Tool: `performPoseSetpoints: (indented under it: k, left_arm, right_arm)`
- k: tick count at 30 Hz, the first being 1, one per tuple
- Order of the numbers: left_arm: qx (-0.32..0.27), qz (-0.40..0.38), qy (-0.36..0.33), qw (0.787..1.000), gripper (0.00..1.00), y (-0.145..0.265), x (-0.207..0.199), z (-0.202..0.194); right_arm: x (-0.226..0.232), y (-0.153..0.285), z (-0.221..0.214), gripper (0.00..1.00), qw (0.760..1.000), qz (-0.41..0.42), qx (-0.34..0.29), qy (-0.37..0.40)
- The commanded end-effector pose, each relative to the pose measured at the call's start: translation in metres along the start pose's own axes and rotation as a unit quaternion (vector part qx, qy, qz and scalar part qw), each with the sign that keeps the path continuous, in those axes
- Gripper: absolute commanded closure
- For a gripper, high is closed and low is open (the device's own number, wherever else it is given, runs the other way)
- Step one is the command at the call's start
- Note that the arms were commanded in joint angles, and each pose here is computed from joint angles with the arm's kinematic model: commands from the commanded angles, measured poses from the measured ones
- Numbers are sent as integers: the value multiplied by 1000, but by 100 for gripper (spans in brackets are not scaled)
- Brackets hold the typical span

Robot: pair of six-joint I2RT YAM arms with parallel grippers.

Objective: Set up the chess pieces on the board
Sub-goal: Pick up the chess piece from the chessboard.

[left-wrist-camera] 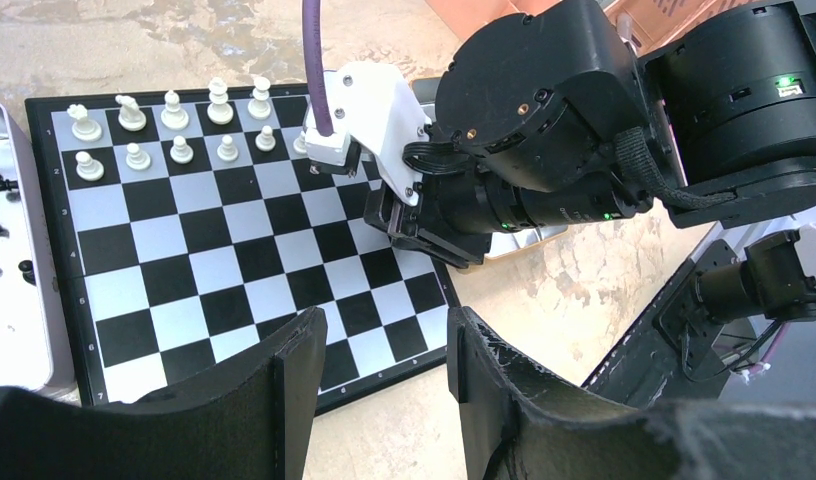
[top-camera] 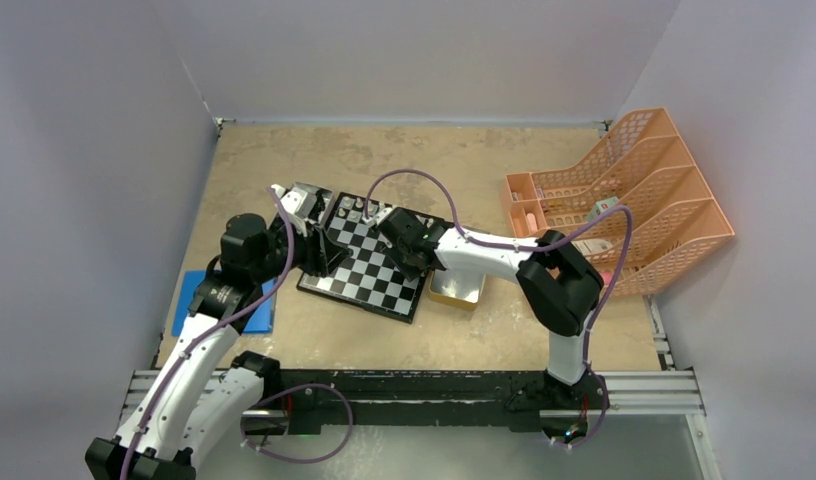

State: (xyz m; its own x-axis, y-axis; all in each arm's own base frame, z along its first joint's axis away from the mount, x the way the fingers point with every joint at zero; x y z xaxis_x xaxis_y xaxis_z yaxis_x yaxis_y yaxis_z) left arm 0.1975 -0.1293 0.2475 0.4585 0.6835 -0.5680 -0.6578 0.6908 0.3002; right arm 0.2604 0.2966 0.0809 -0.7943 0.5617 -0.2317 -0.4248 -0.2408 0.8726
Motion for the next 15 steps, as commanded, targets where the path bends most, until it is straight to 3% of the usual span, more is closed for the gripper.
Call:
performPoseSetpoints:
  k: [1, 6, 10, 15]
  left_arm:
    - [-9, -4, -17, 1000, 52, -1, 0, 4]
    - [-5, 0, -12, 1000, 53, -2, 2, 3]
    - [-11, 2, -10, 1000, 53, -2, 2, 3]
    - [-14, 12, -6, 1000, 55, -2, 5, 3]
  right_arm:
    - [0, -3, -8, 69, 1000, 15, 8, 15]
    - [-1, -7, -19, 77, 999, 5, 39, 11]
    - [3, -2, -24, 78, 999, 20, 29, 11]
    - [2, -2, -25, 88, 1000, 12, 24, 14]
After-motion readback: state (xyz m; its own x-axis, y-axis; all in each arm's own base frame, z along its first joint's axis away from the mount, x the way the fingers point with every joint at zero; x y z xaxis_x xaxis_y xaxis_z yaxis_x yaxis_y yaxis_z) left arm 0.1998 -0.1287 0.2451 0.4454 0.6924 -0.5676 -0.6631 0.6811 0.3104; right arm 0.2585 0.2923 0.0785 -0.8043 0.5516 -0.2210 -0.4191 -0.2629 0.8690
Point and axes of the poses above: each gripper's point midway between its finger pads, its own y axis back along the fingers, its own x axis along the line the jaws close on, z = x × y, the point moved 5 cm from there along y, back along the fingers, and after that the axes turned 14 degrees about y, right-handed, at the moved point
